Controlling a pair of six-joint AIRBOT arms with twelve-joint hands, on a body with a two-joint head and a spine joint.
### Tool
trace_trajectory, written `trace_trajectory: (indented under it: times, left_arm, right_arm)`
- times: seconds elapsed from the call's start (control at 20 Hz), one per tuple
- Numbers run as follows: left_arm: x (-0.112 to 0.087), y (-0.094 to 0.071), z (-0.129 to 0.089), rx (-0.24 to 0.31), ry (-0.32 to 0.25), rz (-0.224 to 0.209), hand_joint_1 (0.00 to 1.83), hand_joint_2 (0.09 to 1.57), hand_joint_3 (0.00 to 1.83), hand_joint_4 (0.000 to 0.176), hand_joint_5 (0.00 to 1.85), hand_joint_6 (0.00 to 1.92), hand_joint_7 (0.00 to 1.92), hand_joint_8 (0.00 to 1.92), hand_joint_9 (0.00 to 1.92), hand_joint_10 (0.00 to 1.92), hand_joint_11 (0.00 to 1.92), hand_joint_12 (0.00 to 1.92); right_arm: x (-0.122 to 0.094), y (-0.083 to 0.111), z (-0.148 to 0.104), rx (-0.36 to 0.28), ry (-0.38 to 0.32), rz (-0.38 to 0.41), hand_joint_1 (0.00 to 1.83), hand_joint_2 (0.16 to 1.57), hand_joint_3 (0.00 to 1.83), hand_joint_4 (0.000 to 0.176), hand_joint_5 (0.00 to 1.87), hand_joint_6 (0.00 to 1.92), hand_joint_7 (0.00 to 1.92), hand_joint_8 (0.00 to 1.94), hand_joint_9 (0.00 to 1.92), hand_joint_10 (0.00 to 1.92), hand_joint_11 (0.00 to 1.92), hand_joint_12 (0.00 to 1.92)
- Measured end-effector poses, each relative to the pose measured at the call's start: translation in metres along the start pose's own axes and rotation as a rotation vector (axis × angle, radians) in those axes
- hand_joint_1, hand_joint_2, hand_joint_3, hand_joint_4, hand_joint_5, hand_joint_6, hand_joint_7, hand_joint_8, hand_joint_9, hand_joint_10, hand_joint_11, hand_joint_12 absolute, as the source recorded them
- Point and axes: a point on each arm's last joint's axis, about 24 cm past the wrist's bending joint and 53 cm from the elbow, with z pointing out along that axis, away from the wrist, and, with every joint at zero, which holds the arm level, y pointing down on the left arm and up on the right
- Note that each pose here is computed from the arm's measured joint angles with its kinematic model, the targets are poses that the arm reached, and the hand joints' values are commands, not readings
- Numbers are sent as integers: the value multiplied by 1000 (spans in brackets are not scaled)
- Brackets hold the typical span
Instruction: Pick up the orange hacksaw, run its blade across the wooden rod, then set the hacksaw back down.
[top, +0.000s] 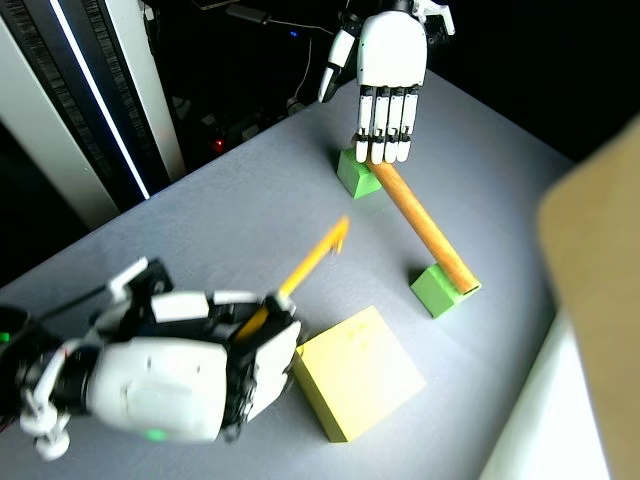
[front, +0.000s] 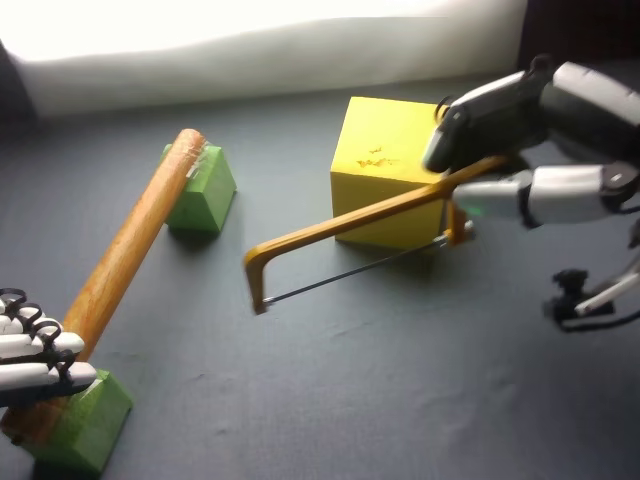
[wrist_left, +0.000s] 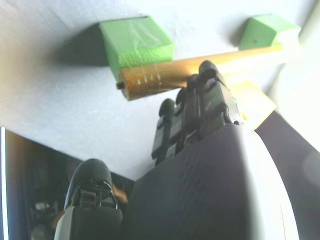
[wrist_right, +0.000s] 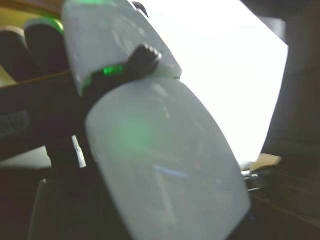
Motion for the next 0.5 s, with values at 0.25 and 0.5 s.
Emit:
trace_trajectory:
  times: [0.25,0.5]
  left_arm:
    - [-1,-2,0,8,-4,0,0,1235,0,0,46,1,30,1,11,2,0,128]
    - [-1,-1,0,5,-5,1,0,1234,0,0,68,0,51,1,30,0,0,178]
  right_arm:
    - [-30,39,-14,-95,-141,-58,1376,1105,1,0,897,883,992,1013,1034,1162,894,1220]
    - [-43,77,-16,-212,-198,-100,1380,1101,0,0,897,877,1011,979,1038,1169,885,1251]
